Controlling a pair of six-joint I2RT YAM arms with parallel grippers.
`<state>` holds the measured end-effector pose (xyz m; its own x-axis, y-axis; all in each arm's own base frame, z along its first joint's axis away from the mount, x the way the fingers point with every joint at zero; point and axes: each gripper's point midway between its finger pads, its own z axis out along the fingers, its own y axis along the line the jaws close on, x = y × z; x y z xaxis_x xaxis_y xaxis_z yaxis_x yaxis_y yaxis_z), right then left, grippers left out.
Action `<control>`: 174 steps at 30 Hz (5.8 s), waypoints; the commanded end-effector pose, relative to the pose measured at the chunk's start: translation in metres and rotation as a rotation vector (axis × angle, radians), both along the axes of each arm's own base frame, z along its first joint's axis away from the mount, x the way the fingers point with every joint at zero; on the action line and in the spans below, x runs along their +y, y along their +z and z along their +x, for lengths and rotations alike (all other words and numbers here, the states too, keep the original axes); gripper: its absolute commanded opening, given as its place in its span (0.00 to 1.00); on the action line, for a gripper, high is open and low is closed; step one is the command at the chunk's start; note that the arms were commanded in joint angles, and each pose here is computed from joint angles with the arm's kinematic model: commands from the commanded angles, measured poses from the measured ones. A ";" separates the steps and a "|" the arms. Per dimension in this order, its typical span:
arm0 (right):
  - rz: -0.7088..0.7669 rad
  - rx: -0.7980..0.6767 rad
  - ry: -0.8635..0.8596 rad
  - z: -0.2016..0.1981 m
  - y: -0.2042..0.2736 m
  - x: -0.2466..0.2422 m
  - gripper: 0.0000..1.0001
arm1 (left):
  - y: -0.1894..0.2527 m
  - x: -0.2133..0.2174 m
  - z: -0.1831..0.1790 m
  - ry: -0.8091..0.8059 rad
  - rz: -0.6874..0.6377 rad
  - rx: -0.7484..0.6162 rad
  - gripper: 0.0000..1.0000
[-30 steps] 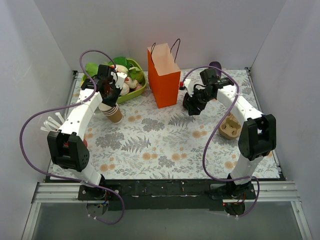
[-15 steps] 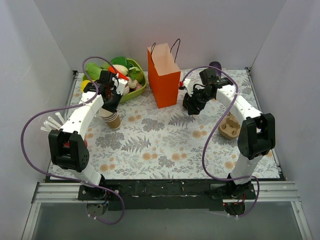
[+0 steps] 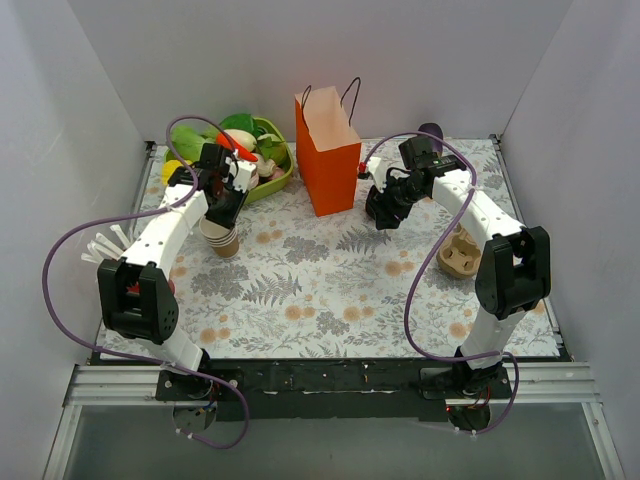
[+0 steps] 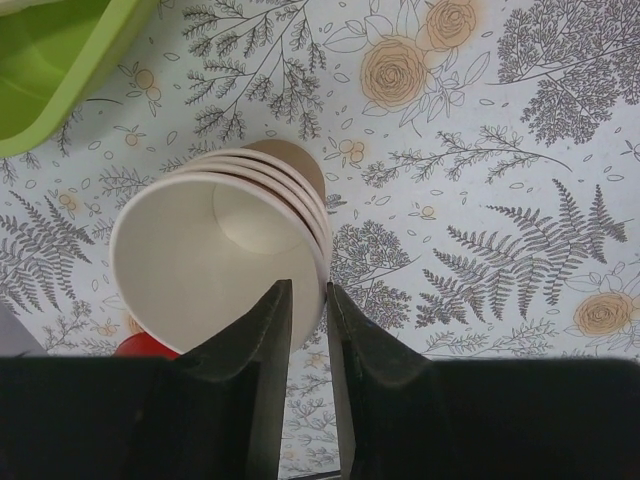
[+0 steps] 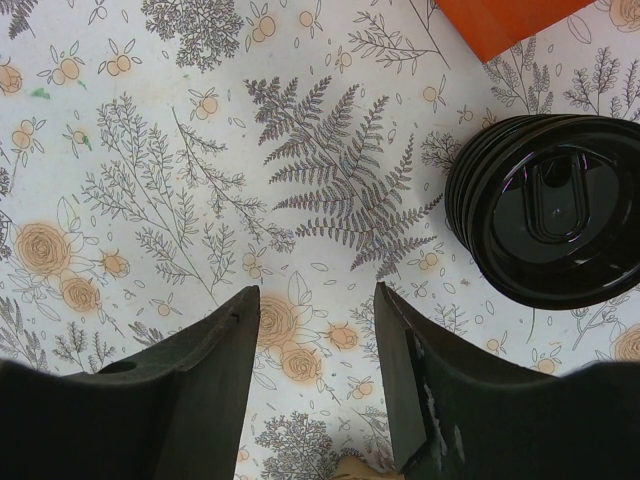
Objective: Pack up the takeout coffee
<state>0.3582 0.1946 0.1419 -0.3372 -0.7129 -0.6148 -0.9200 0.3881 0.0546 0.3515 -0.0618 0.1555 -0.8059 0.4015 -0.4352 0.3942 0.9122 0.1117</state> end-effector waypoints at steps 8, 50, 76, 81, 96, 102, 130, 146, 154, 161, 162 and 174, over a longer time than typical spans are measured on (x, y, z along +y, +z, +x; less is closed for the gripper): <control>0.030 -0.050 0.008 0.007 0.016 0.005 0.57 | -0.002 -0.005 -0.011 -0.018 -0.044 0.014 0.20; 0.082 -0.016 -0.003 0.008 0.018 0.014 0.56 | 0.030 0.010 0.000 -0.001 -0.010 0.008 0.00; 0.090 -0.051 -0.046 0.015 0.030 0.013 0.56 | 0.136 -0.063 0.012 -0.300 -0.145 -0.152 0.00; 0.131 -0.122 -0.175 0.037 0.048 -0.011 0.58 | 0.117 -0.114 -0.015 -0.482 -0.177 -0.131 0.00; 0.108 -0.206 -0.272 0.037 0.046 -0.062 0.61 | 0.003 -0.186 -0.055 -0.761 -0.215 -0.093 0.00; 0.103 -0.231 -0.257 0.040 0.044 -0.062 0.59 | -0.008 -0.212 -0.064 -0.807 -0.257 -0.043 0.00; 0.067 -0.257 -0.075 0.059 0.018 -0.016 0.60 | 0.040 -0.207 -0.050 -0.771 -0.208 -0.173 0.71; 0.018 -0.261 -0.081 0.095 -0.010 0.001 0.54 | 0.049 -0.153 -0.019 -0.478 -0.266 -0.220 0.80; 0.000 -0.252 -0.079 0.096 -0.019 0.003 0.51 | 0.046 -0.153 -0.017 -0.484 -0.270 -0.212 0.80; -0.015 -0.253 -0.082 0.098 -0.023 0.001 0.42 | 0.045 -0.153 -0.014 -0.484 -0.264 -0.215 0.80; -0.014 -0.251 -0.081 0.097 -0.023 0.001 0.39 | 0.044 -0.153 -0.014 -0.486 -0.262 -0.214 0.80; -0.020 -0.240 -0.071 0.095 -0.027 0.002 0.21 | 0.041 -0.151 -0.015 -0.492 -0.256 -0.211 0.80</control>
<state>0.4409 0.1881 0.1029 -0.2798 -0.7105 -0.6457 -0.8748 0.4658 -0.1334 0.3308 -0.2109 0.1880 -0.4676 0.5727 -0.6733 0.7657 0.6430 0.0151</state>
